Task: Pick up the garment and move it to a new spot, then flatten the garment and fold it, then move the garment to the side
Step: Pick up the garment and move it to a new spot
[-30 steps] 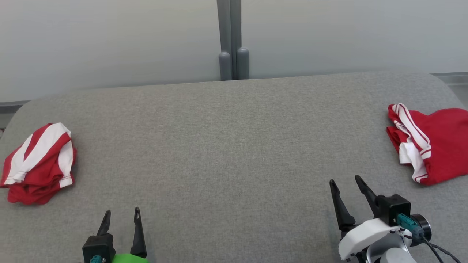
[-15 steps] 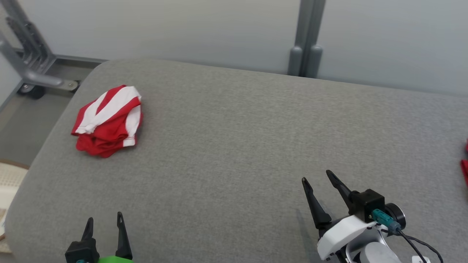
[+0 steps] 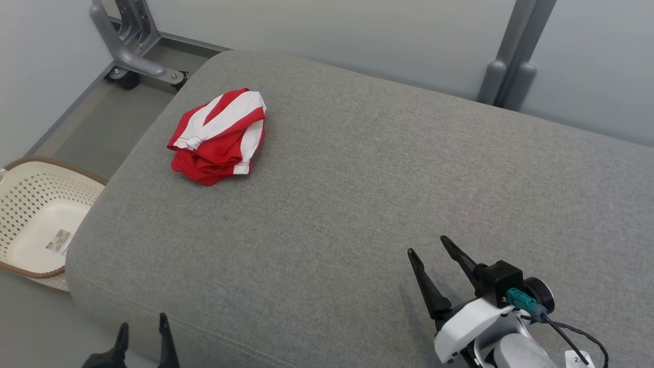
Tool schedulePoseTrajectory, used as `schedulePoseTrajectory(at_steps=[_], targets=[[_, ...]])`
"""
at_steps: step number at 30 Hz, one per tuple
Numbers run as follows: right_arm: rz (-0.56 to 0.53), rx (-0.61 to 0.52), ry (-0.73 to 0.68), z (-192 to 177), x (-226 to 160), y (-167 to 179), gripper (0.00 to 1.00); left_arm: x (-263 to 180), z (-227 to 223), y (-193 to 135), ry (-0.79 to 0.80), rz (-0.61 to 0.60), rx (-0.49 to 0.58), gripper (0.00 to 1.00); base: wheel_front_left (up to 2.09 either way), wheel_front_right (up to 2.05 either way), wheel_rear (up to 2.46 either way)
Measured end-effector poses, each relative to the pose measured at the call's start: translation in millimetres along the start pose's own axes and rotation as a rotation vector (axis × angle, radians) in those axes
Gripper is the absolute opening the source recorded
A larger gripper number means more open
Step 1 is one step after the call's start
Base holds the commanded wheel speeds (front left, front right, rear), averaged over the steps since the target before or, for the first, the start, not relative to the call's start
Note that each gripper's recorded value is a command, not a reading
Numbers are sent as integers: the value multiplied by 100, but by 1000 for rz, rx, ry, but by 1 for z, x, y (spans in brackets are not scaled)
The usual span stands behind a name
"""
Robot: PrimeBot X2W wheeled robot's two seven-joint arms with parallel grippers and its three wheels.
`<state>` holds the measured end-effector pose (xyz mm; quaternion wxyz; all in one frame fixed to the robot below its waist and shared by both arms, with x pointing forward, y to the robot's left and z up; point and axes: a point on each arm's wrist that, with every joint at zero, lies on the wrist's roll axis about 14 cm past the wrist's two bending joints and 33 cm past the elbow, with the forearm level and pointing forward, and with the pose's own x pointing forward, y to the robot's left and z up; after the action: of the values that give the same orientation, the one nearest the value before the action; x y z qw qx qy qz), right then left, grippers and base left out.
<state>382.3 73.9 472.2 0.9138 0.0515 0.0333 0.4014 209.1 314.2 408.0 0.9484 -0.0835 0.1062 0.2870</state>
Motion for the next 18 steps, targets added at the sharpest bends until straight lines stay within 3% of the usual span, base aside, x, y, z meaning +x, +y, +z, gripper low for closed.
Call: schedulePoseTrajectory(at_steps=[5,12,18], targets=[[-40,-12,10,-4,-6,-21,100,23,-12,-20,67,-101,-5,100,0,0,0],[-99,-16,12,-9,-9,-55,100,100,51,-37,-27,-190,108,100,0,0,0],[-138,-28,-4,-9,-7,-83,100,164,91,-59,0,-234,200,100,0,0,0]])
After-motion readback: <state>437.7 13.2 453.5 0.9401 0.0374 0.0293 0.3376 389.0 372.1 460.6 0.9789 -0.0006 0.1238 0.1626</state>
